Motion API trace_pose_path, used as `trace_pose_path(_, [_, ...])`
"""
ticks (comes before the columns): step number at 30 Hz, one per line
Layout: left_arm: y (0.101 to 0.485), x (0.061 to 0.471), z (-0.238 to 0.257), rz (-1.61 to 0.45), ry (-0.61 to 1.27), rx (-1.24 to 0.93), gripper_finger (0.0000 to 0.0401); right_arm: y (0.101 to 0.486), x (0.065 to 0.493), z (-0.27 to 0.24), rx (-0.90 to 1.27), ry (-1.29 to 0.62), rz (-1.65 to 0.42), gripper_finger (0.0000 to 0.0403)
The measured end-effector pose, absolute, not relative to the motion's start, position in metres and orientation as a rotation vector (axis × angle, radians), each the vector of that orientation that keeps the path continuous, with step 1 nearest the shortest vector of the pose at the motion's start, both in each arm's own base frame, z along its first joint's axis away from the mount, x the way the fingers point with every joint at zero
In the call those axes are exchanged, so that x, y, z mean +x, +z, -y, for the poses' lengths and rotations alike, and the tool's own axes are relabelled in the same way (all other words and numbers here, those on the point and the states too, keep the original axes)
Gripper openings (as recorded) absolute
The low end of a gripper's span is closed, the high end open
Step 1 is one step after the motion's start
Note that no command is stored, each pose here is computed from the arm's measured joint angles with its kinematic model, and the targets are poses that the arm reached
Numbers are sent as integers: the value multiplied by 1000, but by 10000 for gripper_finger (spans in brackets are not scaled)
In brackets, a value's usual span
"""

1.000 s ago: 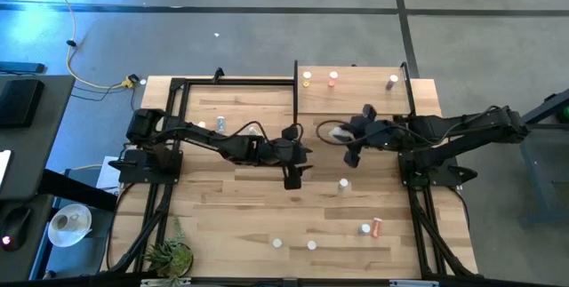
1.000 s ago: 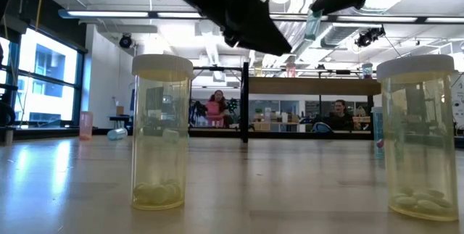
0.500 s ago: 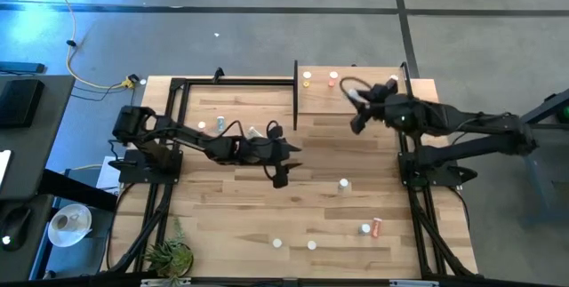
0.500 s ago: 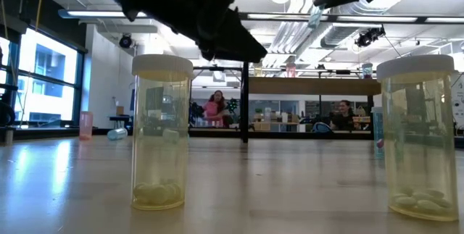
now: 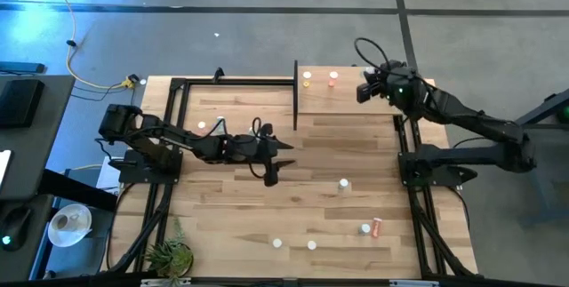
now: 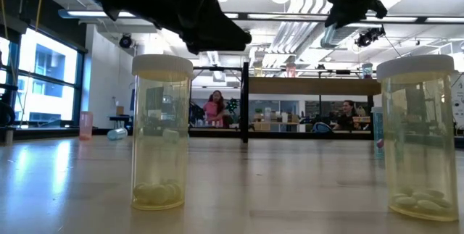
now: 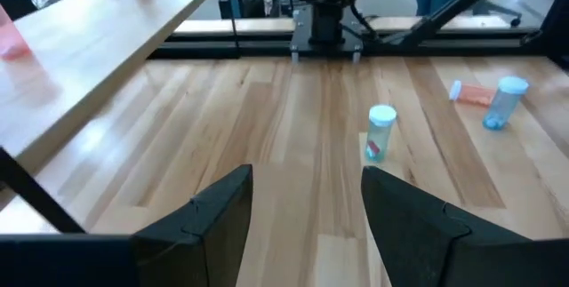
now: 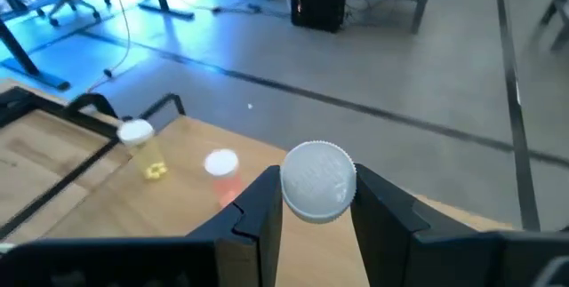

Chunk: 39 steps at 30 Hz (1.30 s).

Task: Pick and place medicine bottles onto shelf by color
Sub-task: Put the center green pill bottle on the shelf

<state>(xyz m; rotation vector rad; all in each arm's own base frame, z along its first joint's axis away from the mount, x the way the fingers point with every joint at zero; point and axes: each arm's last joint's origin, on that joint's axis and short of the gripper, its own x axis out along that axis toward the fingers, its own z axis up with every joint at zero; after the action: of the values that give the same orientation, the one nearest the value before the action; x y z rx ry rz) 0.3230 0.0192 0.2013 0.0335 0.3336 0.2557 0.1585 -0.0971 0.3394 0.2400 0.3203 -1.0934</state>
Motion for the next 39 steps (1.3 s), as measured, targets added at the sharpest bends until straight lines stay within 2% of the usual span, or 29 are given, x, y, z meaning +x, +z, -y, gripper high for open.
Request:
trace_pose_path(14, [201,323,-19,-335,256,33,200,310,164,133,382,-1134,-491,102])
trace_pose_path(39, [201,323,-19,-337,256,33,200,285,176,150,409,-1148,-651,102])
